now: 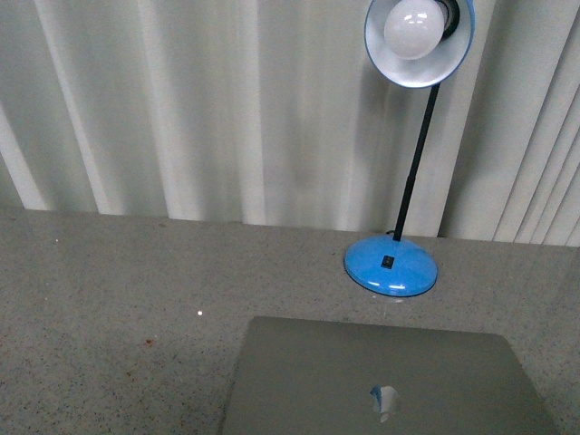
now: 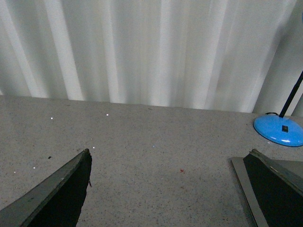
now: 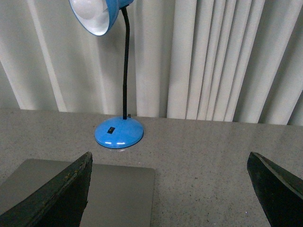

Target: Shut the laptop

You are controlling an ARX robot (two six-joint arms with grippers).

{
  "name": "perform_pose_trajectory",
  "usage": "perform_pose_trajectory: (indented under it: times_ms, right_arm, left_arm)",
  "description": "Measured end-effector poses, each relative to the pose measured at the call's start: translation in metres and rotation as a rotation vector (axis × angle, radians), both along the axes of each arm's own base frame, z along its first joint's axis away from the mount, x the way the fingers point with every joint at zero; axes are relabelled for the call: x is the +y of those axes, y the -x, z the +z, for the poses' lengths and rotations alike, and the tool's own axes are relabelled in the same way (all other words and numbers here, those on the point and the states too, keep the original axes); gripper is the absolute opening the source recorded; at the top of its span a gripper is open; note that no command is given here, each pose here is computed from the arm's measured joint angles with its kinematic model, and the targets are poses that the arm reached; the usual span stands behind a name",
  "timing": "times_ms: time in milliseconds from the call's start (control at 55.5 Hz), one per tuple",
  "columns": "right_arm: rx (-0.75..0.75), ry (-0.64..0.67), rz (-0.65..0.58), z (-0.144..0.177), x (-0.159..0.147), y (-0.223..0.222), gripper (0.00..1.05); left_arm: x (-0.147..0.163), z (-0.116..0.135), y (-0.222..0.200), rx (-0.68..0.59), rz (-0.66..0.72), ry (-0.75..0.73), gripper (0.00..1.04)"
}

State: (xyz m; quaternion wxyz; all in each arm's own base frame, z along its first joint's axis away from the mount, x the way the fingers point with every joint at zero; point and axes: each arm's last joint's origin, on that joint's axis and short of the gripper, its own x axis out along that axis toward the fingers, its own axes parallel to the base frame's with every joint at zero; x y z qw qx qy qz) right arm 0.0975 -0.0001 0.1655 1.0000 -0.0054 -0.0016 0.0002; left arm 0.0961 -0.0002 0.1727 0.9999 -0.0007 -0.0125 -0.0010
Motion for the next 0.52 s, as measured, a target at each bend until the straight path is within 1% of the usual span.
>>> perform_pose_trajectory:
  times_ms: [522]
  right_arm:
    - [0.0,0.0,0.0,0.0,0.0,0.0,0.97]
  left_arm:
    - [0.0,0.0,0.0,0.0,0.0,0.0,0.98]
